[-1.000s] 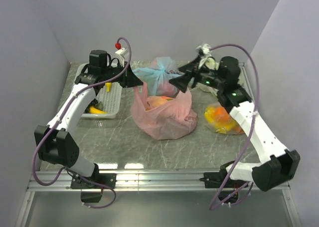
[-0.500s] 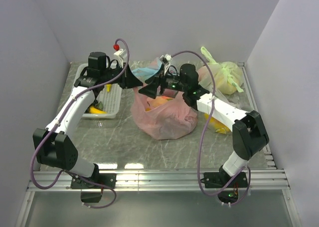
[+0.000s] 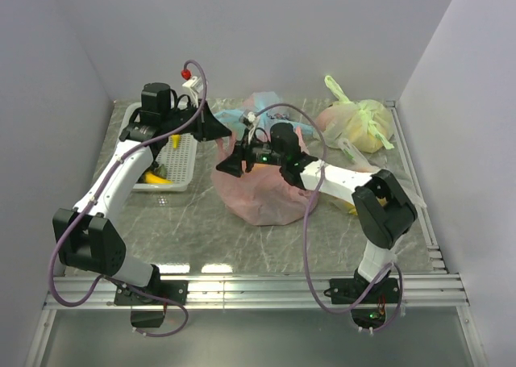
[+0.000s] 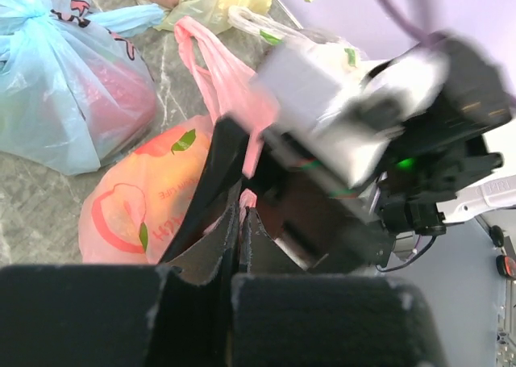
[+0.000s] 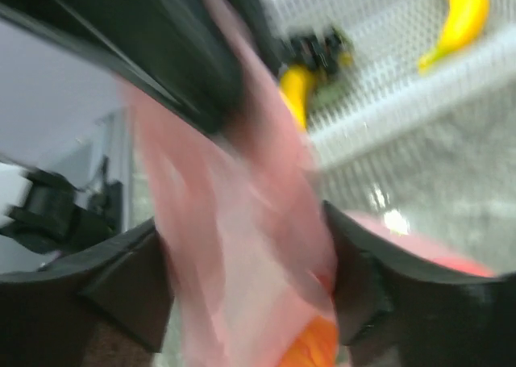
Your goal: Place the fake fruits into the plastic bag and tie a complex knot
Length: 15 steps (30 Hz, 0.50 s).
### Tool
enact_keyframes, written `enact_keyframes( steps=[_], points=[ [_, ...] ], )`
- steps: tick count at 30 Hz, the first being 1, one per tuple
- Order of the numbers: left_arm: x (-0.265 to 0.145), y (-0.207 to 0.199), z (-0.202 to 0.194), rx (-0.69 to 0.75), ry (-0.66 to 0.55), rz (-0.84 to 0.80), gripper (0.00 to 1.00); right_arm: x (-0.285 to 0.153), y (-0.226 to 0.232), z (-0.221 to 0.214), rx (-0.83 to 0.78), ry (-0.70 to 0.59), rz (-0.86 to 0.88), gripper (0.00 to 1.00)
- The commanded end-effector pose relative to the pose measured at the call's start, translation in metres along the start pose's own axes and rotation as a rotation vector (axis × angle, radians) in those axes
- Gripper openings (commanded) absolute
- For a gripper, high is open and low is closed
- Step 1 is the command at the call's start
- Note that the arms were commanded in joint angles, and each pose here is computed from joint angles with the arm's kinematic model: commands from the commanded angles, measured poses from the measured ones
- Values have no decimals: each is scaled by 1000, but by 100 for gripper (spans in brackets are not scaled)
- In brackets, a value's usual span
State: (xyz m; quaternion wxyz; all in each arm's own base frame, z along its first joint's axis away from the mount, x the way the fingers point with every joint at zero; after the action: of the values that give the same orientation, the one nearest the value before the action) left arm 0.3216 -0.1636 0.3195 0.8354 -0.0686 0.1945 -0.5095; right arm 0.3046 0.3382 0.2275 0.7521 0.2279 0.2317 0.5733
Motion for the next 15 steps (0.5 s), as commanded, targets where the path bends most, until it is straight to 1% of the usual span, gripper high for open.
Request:
enact_keyframes(
  steps=[1, 3, 4, 6, 7, 8, 9, 10, 12, 13, 14, 15],
  points=[
    [-10, -8, 19, 54, -70, 22, 0, -1, -12, -12, -32, 14, -50, 65],
    [-12, -3, 21, 42, -84, 48, 0, -6, -16, -27, 0, 55, -61, 57],
    [-12, 0, 22, 46, -91, 54, 0, -7, -18, -32, 11, 71, -62, 46],
    [-16, 6, 24, 45, -99, 74, 0, -12, -23, -50, 52, 116, -67, 34],
    [-17, 8, 25, 41, -104, 81, 0, -13, -24, -55, 62, 130, -66, 22],
    [-19, 11, 25, 45, -111, 88, 0, -14, -27, -61, 80, 147, -73, 16],
    [-19, 12, 25, 47, -112, 91, 0, -13, -31, -68, 98, 162, -79, 11],
    [-18, 14, 21, 44, -105, 87, 0, -13, -33, -72, 111, 173, -74, 1],
    [-17, 14, 20, 64, -112, 69, 0, -10, -38, -75, 140, 180, -83, 0],
    [-15, 13, 16, 65, -109, 46, 6, -9, -36, -75, 147, 183, -68, 0],
    [-17, 14, 15, 67, -113, 45, 18, -7, -36, -74, 159, 180, -66, 0],
    [-19, 16, 16, 68, -122, 49, 50, -7, -38, -75, 167, 181, -67, 0]
  ],
)
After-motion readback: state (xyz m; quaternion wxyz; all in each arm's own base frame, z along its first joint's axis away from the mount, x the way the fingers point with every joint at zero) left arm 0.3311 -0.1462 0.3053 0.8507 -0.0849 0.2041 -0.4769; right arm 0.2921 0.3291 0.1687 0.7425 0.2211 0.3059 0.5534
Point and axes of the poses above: each gripper's point midway between its finger pads, its own x axis out along the fingers, its own y axis along the line the jaws close on, z = x × y, the point moved 7 cm from there along -x, back along the fingers, and after that the axes turned 14 degrees about x, right-handed, at the moved point
